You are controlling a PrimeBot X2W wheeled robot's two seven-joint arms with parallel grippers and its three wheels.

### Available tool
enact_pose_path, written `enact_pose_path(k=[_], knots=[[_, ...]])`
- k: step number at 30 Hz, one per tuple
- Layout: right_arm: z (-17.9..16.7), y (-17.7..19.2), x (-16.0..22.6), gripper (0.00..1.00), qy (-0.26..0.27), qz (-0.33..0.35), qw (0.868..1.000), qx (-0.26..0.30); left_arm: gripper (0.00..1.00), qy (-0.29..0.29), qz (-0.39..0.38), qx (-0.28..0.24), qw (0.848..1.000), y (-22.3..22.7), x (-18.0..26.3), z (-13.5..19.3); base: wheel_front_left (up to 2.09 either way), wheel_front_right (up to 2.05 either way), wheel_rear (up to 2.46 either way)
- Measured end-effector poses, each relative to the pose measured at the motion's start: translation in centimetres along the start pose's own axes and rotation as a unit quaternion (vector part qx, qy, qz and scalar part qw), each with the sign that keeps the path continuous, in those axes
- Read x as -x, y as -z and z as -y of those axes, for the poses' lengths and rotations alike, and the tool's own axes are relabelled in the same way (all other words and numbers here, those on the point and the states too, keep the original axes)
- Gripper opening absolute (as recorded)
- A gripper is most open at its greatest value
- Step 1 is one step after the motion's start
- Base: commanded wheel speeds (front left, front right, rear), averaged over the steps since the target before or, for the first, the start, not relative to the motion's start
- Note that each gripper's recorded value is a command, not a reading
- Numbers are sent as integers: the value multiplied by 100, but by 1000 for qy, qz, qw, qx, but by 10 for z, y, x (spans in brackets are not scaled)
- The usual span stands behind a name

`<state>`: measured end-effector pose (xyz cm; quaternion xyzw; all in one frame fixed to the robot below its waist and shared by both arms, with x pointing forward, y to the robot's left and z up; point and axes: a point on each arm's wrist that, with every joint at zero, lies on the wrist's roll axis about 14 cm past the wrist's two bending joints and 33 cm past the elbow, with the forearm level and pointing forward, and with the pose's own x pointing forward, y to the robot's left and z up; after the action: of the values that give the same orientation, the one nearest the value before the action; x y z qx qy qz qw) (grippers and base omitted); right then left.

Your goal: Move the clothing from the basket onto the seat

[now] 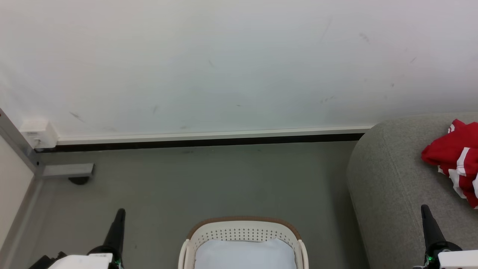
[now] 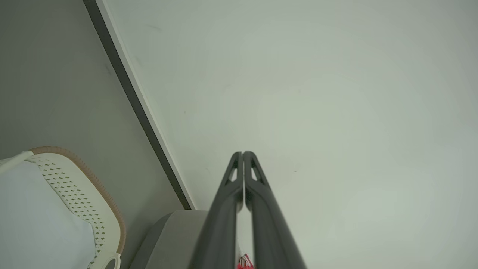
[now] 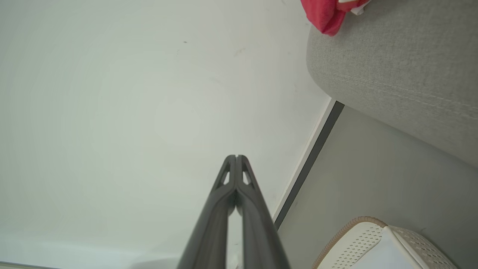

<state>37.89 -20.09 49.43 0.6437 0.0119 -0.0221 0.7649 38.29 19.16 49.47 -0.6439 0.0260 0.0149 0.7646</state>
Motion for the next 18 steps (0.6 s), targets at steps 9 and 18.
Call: enact_pose_path(k=[9, 18], knots=[[-4, 0, -3, 0, -7, -3, 999, -35, 0, 8, 2, 35, 999, -3, -1, 3, 0, 0, 0], [-7, 1, -6, 0, -14, -7, 998, -66, 0, 18, 4, 66, 998, -7, -3, 6, 0, 0, 0]])
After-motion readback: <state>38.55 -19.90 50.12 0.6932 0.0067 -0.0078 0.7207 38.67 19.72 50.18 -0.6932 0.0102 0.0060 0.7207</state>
